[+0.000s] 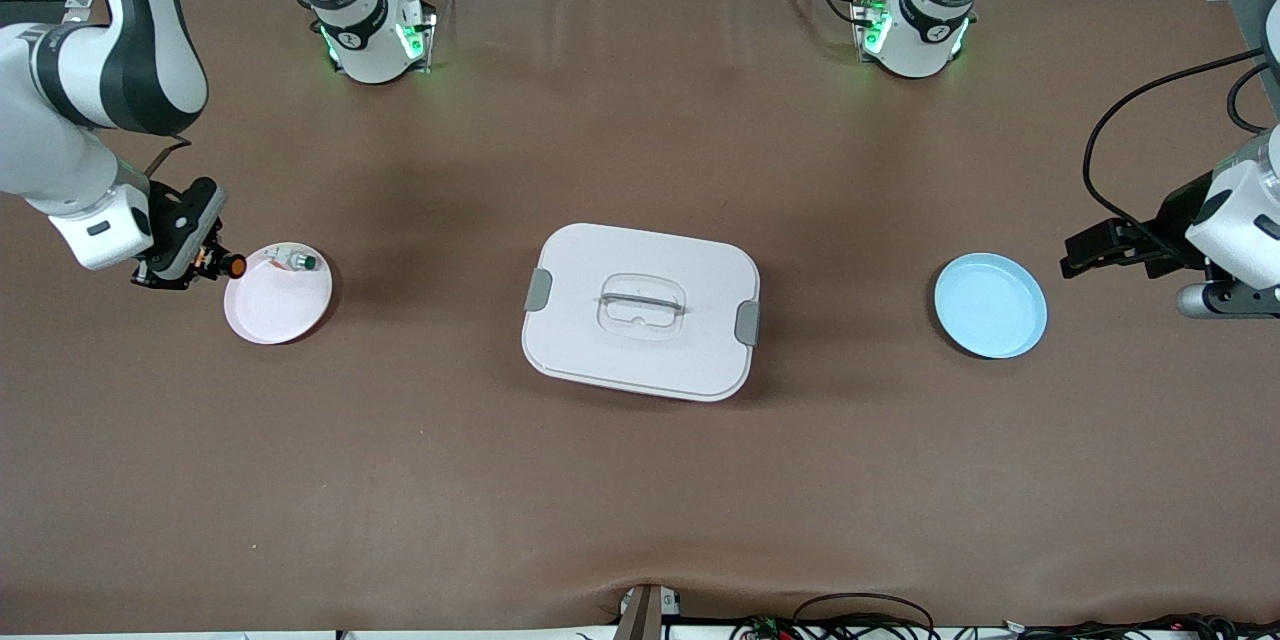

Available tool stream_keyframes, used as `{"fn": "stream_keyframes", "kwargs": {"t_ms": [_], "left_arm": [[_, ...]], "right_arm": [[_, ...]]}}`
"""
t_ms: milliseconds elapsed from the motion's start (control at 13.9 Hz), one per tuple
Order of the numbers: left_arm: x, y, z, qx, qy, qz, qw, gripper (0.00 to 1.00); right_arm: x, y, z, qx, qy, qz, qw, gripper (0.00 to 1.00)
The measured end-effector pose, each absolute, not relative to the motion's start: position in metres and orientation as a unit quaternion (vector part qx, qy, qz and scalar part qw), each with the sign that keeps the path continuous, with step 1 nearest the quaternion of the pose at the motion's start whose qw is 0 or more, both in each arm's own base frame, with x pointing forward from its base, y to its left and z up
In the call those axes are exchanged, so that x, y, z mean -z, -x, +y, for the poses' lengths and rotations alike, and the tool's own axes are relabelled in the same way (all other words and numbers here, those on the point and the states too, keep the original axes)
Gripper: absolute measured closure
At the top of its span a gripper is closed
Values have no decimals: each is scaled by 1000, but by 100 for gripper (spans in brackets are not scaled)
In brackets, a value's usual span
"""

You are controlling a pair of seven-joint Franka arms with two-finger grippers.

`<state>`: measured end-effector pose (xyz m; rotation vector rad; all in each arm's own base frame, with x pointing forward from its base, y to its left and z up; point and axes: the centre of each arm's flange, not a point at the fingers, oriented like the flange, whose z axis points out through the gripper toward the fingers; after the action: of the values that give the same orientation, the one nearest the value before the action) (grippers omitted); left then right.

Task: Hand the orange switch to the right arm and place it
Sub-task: 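Lower the switch onto the pink plate and open the right gripper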

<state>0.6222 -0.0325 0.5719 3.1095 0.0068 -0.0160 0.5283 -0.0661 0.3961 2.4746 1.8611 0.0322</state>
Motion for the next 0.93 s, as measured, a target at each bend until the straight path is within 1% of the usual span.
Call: {"fn": "stream_keyframes", "kwargs": {"t_ms": [143,430,717,932], "left_arm": [[-571,-622,-42,6,-1000,-1,7,0],[-568,-617,-44,7,-1000,1,11,0],[-571,-600,-40,-3,-1000,6,12,0],[-588,-583,-39,-16,-1000,12,14,0]], "right_arm": [[-381,-522,-74,-12,-800,599,34,65],[-356,-510,-94,-27,-798,600,52,65],[-328,-512,-110,-28,-787,613,57,65],[-301,-515,-111,-31,-779,623,61,65]]}}
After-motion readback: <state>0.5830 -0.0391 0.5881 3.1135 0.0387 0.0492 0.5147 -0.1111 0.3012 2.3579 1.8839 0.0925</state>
